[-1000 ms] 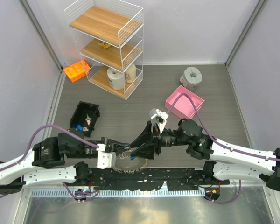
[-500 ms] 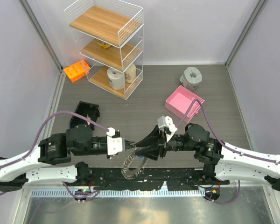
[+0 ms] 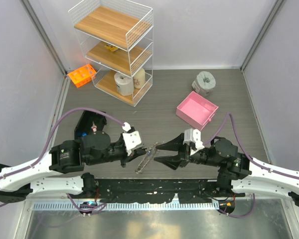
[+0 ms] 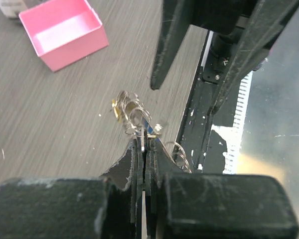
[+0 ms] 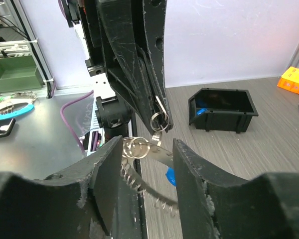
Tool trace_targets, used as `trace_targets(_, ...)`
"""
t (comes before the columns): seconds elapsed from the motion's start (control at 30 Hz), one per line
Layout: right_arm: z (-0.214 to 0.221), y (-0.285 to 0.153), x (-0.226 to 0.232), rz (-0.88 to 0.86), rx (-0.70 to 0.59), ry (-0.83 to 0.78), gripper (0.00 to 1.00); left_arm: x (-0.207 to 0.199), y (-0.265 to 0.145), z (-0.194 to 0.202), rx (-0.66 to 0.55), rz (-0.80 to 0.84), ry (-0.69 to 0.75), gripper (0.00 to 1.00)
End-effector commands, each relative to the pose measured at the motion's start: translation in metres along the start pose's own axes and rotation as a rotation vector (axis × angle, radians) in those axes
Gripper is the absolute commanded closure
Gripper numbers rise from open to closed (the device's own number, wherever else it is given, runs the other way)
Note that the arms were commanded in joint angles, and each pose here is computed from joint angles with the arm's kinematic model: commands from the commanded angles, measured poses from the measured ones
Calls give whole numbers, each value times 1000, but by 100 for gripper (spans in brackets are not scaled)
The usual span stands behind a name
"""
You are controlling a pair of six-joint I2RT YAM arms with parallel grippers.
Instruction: Remove the keys from the keyring
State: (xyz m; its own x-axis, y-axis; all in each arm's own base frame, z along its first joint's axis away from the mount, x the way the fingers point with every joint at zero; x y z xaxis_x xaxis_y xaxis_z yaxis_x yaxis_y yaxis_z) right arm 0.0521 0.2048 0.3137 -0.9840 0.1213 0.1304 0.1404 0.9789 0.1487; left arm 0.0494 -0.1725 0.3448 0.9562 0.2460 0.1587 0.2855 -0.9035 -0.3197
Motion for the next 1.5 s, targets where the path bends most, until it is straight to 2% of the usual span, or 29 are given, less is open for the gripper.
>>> trace_targets(0.0, 10, -1, -3, 33, 1, 0, 52, 4, -3, -22, -64, -94, -153, 100)
trace_targets(0.13, 18, 1, -6, 61, -3, 20, 54, 3, 0, -20, -69, -119, -218, 100)
trace_targets(0.23, 23, 4, -9, 93, 9, 36, 51, 3, 2, -17, -64, -137, -241, 100)
trace_targets(0.5, 26, 5, -12, 111, -5, 18, 52, -2, 4, -11, -98, -69, -205, 100)
trace_targets(0.77, 22, 13, -18, 154, -18, -10, 60, -5, 7, -11, -99, -20, -169, 100)
trace_targets(1.07, 20, 21, -17, 125, -13, -25, 62, -8, 6, -13, -111, 32, -145, 100)
trace_targets(1.47, 8, 9, -15, 143, -49, -27, 62, -5, 0, -13, -115, 8, -139, 100)
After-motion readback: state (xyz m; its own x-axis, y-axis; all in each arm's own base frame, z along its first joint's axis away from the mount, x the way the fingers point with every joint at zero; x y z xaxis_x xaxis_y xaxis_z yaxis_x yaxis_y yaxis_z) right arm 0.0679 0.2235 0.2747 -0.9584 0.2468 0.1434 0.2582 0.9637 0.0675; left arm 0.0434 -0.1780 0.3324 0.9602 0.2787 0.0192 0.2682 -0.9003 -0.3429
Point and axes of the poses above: each gripper's point midway between its finger pads, its own y axis out along the fingers, its own x axis along the line the jaws close on, z = x × y, the point moved 10 cm from there along -y, back along the fingers, and after that the axes turned 6 degrees about y, right-handed, at the moved point
